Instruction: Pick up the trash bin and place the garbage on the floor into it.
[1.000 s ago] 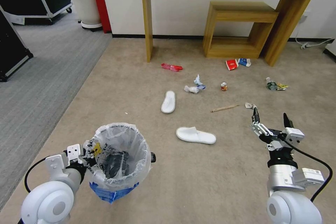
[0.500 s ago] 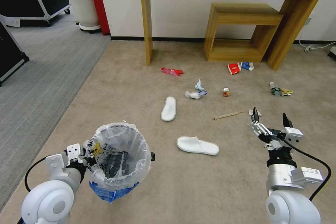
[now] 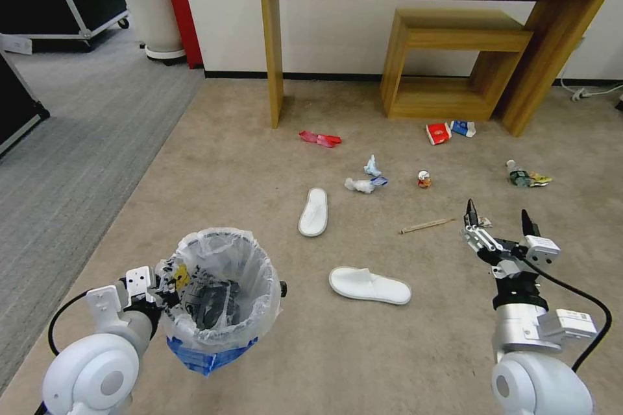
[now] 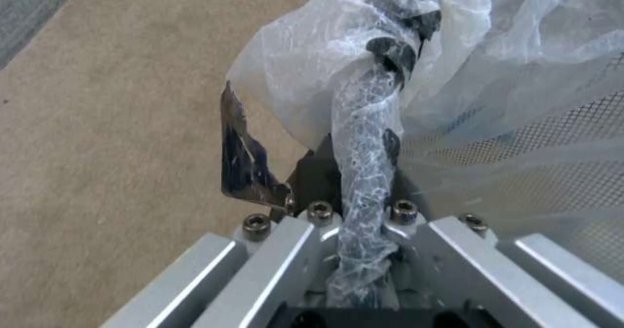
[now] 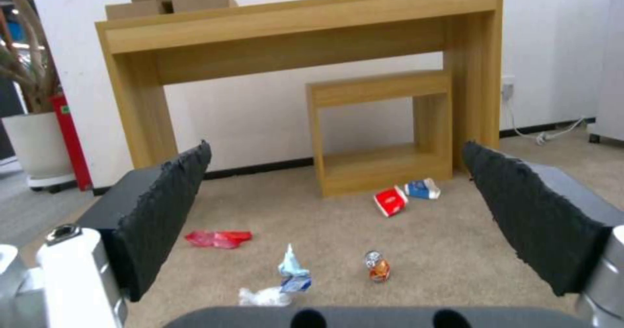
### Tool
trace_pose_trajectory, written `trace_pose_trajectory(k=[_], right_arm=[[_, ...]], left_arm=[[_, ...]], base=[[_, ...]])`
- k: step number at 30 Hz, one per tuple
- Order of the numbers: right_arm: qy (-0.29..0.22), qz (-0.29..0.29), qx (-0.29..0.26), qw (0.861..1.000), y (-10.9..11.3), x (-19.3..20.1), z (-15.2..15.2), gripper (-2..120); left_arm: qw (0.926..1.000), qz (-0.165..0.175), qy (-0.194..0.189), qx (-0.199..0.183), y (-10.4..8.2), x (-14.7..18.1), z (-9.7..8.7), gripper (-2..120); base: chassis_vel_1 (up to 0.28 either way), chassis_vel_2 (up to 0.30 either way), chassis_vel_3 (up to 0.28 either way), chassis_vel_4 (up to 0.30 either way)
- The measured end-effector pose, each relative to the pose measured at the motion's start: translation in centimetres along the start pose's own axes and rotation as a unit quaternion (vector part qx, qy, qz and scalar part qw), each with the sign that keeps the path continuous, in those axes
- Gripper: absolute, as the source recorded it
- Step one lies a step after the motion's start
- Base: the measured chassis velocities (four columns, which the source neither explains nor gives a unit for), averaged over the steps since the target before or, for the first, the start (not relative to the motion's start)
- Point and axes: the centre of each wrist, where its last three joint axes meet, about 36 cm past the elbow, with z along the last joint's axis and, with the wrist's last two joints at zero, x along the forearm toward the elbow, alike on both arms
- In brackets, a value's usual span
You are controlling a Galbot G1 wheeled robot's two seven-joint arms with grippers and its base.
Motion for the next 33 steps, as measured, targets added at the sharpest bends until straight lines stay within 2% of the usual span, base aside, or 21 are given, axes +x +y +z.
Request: trace_pose_trajectory(k=[18, 25, 27, 30, 31, 32, 33], right_arm=[[0.002, -0.002, -0.001, 1.0, 0.0, -0.1, 0.1, 99], [0.005, -0.005, -0.005, 1.0, 0.1, -0.3, 0.1, 100], [0.017, -0.007, -0.008, 1.0, 0.1, -0.3, 0.0, 100], [0.067, -0.004, -0.032, 0.997, 0.2, -0.3, -0.7, 100], [0.067, -0.004, -0.032, 0.997, 0.2, -0.3, -0.7, 100], [0.1, 0.008, -0.048, 0.994, 0.2, -0.3, -1.1, 100], [0.154, 0.028, -0.074, 0.985, 0.3, -0.4, -1.8, 100]], left_arm=[[1.0, -0.001, 0.001, 0.003, 0.0, -0.2, 0.1, 0], [1.0, -0.004, 0.002, 0.004, 0.1, -0.3, 0.3, 0], [1.0, -0.005, 0.003, 0.003, 0.1, -0.4, 0.3, 0], [1.0, -0.006, 0.004, 0.003, 0.1, -0.5, 0.4, 0], [1.0, -0.006, 0.004, 0.003, 0.1, -0.5, 0.4, 0], [1.0, -0.007, 0.004, 0.003, 0.1, -0.5, 0.4, 0], [1.0, -0.007, 0.004, 0.002, 0.2, -0.6, 0.4, 0]], base=[[-0.17, 0.17, 0.165, -0.163], [-0.075, 0.085, 0.078, -0.076], [0.0, 0.0, 0.0, 0.0], [0.0, 0.0, 0.0, 0.0], [0.0, 0.0, 0.0, 0.0], [0.0, 0.0, 0.0, 0.0], [0.0, 0.0, 0.0, 0.0]])
